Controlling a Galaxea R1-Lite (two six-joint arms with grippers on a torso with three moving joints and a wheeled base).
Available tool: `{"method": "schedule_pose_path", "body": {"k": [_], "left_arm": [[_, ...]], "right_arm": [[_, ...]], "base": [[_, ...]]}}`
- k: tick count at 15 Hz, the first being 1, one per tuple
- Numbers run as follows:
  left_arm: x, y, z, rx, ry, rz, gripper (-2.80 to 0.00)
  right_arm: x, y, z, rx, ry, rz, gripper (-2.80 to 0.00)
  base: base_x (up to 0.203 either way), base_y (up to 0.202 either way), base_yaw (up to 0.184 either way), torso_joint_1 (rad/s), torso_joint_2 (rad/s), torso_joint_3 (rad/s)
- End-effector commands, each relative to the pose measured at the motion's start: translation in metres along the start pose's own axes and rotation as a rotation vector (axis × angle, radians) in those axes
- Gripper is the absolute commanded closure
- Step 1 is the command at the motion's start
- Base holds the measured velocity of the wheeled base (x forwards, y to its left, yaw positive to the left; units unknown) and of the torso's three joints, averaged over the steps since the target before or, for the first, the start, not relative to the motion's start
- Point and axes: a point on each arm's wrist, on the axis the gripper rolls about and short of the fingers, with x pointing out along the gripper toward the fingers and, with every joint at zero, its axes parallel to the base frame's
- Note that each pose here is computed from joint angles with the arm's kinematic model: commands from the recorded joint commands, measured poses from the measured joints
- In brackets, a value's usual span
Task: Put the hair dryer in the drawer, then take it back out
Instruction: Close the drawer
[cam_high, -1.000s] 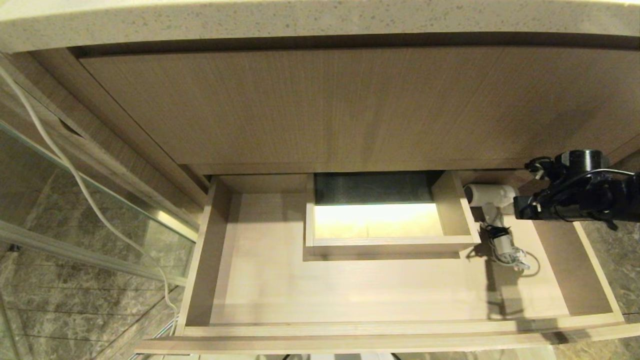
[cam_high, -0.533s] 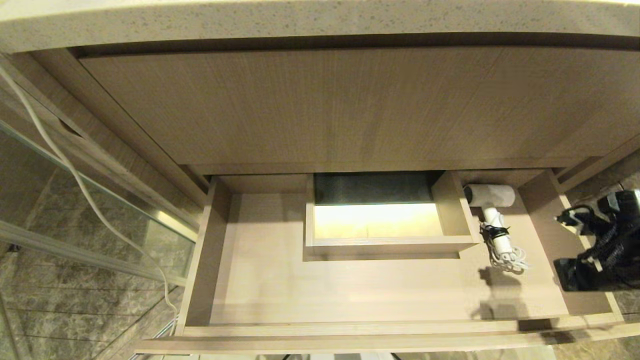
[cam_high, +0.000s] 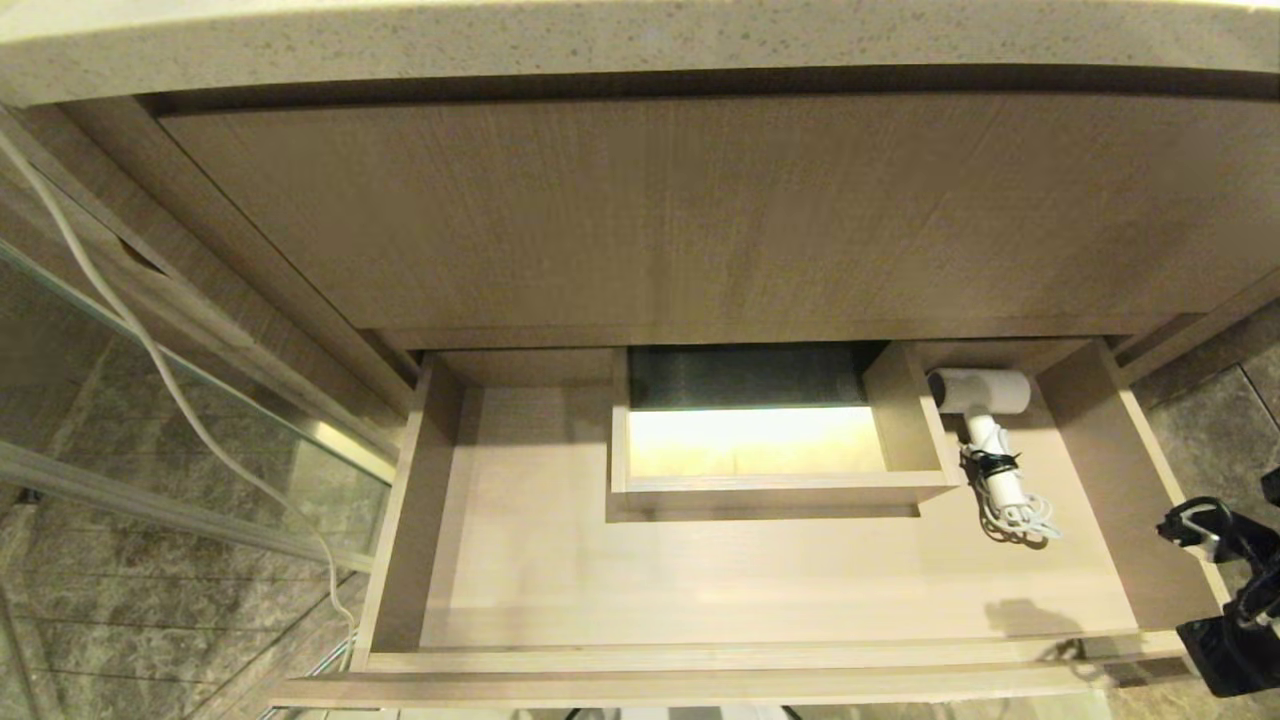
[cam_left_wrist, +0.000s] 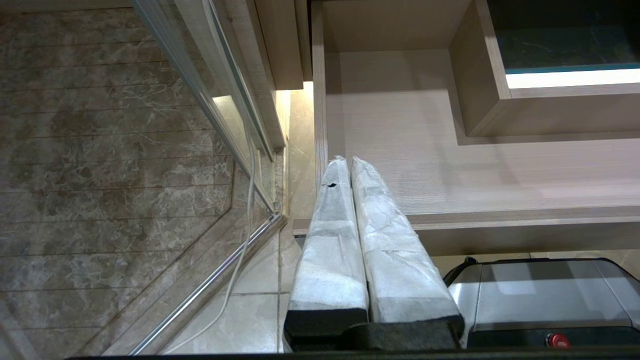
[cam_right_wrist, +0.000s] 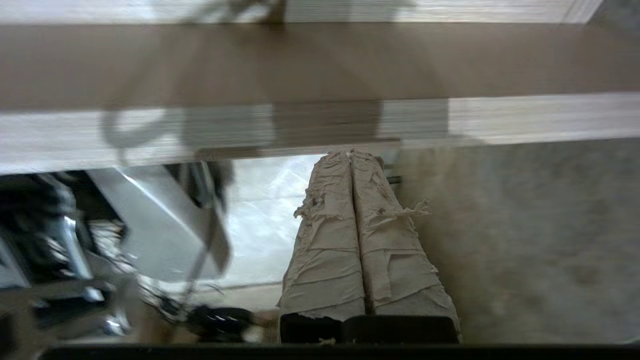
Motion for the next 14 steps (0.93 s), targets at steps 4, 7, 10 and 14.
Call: {"method": "schedule_pose_path", "body": {"k": [4,7,10,14], "left_arm": [[0.000,0.000,0.000,0.000,0.001,0.000,0.00],[0.000,0.000,0.000,0.000,0.000,0.000,0.00],[0.000,0.000,0.000,0.000,0.001,0.000,0.00],[0.000,0.000,0.000,0.000,0.000,0.000,0.00]], "right_arm": [[0.019,0.007,-0.026,-0.022,0.132,0.079,0.00],[0.028,0.006,-0.022,-0.020,0.123,0.111,0.00],[0.033,-0.003,-0.004,-0.020,0.003,0.064,0.00],[0.030,-0.009,0.008,-0.013,-0.110,0.023,0.00]], "base": [[0.000,0.000,0.000,0.000,0.00,0.000],[0.000,0.000,0.000,0.000,0.00,0.000],[0.000,0.000,0.000,0.000,0.00,0.000],[0.000,0.000,0.000,0.000,0.00,0.000]]}}
